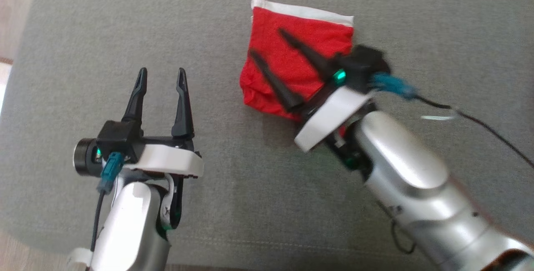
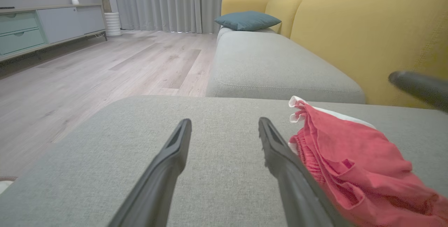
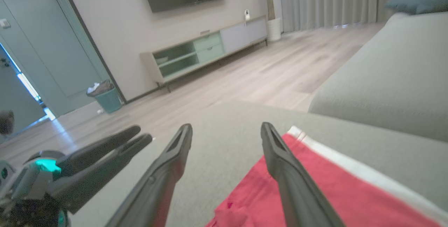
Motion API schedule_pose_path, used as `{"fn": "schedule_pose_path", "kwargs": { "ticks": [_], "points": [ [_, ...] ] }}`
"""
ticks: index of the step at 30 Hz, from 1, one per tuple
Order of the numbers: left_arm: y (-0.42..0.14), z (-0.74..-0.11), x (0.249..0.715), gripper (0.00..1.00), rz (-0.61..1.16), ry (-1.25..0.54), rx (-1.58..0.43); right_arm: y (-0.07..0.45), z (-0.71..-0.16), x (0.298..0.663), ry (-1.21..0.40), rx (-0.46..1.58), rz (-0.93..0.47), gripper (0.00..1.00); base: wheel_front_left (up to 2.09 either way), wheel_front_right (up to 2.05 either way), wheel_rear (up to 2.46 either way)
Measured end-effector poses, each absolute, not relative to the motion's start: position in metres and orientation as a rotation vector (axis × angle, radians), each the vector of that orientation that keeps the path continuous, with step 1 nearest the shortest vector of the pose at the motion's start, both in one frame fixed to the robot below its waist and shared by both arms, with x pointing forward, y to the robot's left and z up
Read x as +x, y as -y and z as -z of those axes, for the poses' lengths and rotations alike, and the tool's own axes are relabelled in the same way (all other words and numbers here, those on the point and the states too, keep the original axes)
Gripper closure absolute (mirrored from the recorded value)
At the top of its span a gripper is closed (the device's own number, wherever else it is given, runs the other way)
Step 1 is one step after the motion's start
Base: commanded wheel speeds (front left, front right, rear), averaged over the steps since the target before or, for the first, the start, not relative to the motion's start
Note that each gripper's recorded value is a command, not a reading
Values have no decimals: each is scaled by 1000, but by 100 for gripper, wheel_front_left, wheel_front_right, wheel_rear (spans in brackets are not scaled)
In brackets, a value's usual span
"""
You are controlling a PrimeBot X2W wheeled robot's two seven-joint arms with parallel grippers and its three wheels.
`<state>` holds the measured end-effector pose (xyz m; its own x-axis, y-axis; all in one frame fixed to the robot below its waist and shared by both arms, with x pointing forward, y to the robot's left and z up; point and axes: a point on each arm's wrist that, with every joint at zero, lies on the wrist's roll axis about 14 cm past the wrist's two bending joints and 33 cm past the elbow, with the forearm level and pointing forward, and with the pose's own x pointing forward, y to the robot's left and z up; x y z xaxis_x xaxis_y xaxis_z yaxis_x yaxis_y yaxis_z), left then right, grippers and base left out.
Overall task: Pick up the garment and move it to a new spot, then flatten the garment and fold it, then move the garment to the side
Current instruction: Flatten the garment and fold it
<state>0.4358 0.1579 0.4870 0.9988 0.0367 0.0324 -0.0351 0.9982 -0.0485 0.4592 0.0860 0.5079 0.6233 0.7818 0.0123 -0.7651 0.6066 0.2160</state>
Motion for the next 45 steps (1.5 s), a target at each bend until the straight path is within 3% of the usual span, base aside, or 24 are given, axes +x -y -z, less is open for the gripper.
{"fn": "schedule_pose_path", "kwargs": {
  "ticks": [3,8,17,33,45],
  "points": [
    [-153,-490,438,0,-23,41,-52,-46,-524,481,13,195,-787,0,0,0,0],
    [-147,-490,438,0,-4,44,-55,25,-522,496,46,166,-598,0,0,0,0],
    [-137,-493,432,0,33,49,-46,137,-501,463,-7,130,-275,0,0,0,0],
    [-143,-492,385,0,38,20,-11,167,-501,383,-83,157,-133,0,0,0,0],
    [-145,-492,362,0,29,3,-15,170,-511,360,-82,147,-115,0,0,0,0]
  ]
}}
